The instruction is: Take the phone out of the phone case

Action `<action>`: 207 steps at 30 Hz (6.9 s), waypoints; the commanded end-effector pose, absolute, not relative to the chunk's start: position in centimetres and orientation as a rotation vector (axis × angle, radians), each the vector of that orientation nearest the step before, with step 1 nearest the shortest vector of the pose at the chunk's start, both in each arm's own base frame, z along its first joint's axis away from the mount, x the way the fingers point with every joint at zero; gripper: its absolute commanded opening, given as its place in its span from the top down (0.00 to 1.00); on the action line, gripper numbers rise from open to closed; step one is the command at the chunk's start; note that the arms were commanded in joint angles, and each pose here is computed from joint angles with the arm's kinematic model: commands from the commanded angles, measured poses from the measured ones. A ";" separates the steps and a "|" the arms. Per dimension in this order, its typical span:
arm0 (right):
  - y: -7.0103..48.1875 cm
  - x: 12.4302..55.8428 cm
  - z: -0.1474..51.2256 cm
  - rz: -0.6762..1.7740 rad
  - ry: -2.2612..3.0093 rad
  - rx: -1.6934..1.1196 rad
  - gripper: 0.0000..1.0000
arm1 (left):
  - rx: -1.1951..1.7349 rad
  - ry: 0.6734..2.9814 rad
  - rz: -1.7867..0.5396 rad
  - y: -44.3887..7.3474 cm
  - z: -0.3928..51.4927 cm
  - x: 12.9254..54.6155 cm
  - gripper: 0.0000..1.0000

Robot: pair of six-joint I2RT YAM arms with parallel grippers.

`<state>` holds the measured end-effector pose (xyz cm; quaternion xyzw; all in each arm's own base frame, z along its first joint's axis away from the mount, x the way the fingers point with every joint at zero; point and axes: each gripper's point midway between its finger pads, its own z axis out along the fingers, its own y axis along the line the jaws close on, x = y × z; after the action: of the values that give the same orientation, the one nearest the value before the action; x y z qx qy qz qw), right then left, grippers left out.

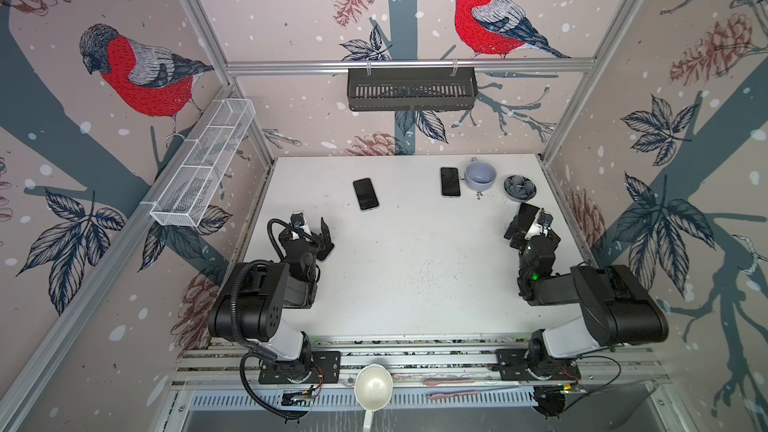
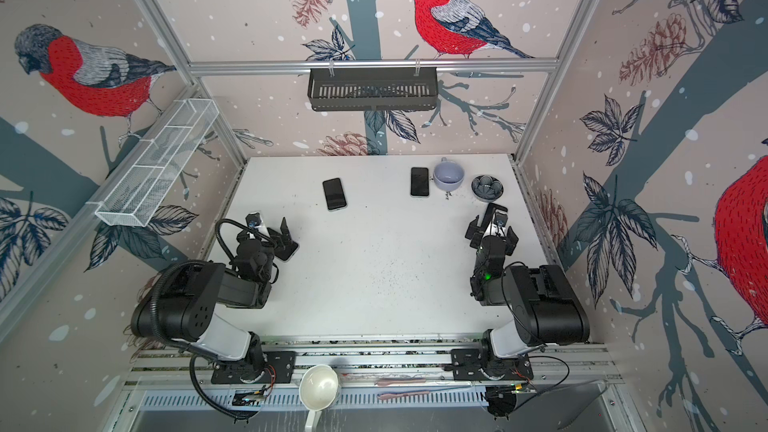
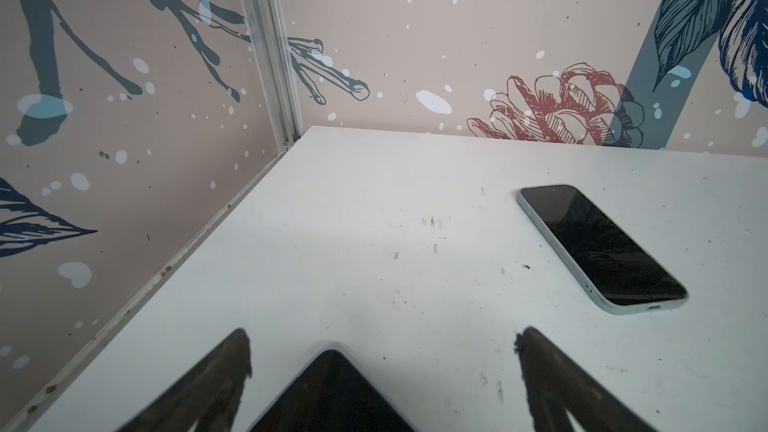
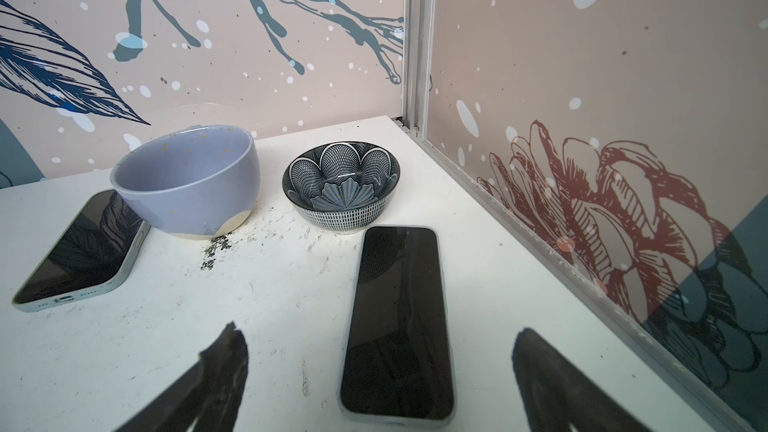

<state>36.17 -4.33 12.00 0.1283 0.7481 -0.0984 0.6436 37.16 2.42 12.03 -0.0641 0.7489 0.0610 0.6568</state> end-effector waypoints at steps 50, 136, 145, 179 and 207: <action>13.5 28.6 28.4 0.420 1.887 -0.061 0.00 | -0.572 2.157 -0.163 -0.7 18.9 28.6 0.01; 21.8 27.6 18.6 0.521 2.070 -0.310 0.01 | -1.371 2.600 0.045 3.7 2.8 35.7 0.34; 24.0 27.8 17.5 0.600 2.099 -0.358 0.01 | -1.257 2.566 -0.037 3.3 4.7 35.6 0.41; 36.8 27.8 18.6 1.072 1.828 -1.041 0.11 | -0.224 2.030 -0.135 -16.4 25.6 36.7 0.51; 40.1 29.2 19.2 1.317 1.832 -1.040 0.56 | -0.160 1.922 -0.368 -20.1 25.8 33.4 0.49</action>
<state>29.44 39.77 18.48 -0.3889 0.7111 0.4916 0.3186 32.75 -19.72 23.57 -0.0444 0.8419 -0.1260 0.5228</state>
